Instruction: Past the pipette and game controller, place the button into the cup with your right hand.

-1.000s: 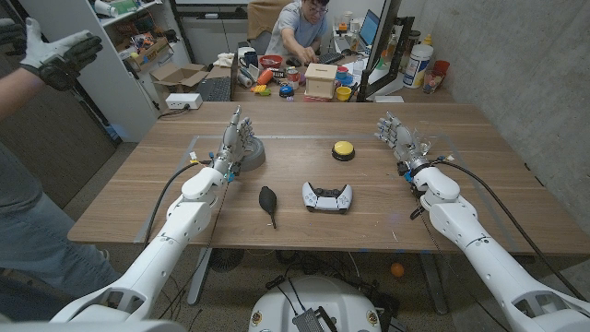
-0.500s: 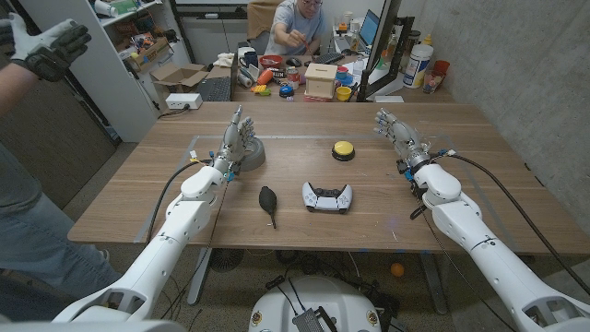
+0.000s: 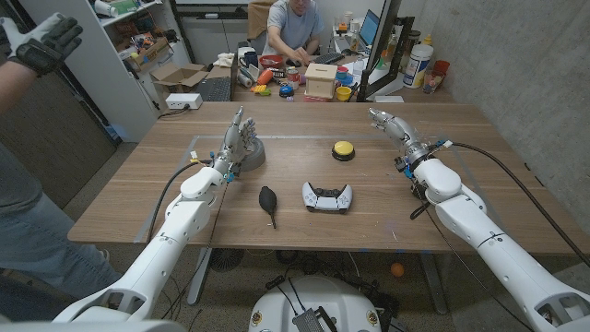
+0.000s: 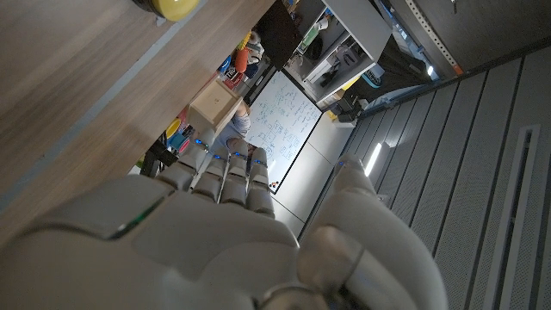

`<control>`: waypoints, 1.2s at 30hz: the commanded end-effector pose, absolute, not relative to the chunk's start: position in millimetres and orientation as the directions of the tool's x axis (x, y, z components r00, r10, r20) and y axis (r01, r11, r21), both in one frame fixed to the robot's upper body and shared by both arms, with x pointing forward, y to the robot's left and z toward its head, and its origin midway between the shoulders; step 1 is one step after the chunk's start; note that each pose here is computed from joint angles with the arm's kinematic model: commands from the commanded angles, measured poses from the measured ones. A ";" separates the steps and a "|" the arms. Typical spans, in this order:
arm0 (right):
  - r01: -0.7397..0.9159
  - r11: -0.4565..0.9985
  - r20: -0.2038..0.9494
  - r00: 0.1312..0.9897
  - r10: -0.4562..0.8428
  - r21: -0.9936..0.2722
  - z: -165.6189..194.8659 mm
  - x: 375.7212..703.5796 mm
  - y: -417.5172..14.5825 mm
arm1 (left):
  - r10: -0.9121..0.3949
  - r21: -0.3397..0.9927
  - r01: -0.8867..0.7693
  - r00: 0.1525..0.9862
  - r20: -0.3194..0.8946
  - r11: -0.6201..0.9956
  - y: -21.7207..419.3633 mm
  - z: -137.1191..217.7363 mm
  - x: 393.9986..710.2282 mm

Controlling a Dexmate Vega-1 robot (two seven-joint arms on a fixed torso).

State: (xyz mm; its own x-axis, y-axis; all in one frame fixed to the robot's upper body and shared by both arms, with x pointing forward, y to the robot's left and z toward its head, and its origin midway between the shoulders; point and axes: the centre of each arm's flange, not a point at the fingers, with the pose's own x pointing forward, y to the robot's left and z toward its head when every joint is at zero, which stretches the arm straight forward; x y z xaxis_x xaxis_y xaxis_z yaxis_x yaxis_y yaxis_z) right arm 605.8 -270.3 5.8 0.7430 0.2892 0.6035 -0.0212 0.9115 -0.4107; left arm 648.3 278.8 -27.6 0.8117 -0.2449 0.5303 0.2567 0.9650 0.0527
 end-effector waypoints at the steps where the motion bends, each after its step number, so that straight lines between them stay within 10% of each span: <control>1: 0.120 0.789 0.581 0.744 0.330 -0.602 22.1 597.9 -265.2 | -0.260 0.070 0.265 0.799 0.543 0.962 280.3 -24.2 646.6; 36: 0.394 0.265 0.474 0.775 0.419 -0.880 39.3 589.0 -231.0 | -0.257 0.070 0.261 0.805 0.535 0.963 278.7 -24.7 639.8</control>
State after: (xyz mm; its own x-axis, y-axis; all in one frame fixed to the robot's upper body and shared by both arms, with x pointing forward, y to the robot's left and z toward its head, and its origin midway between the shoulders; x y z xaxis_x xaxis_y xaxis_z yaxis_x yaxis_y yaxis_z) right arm 591.6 -243.1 36.2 0.7752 0.3951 0.4928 0.2965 0.4614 -0.8362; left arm 643.0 277.4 -23.7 0.7966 -0.2623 0.5446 0.2676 0.9609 0.0713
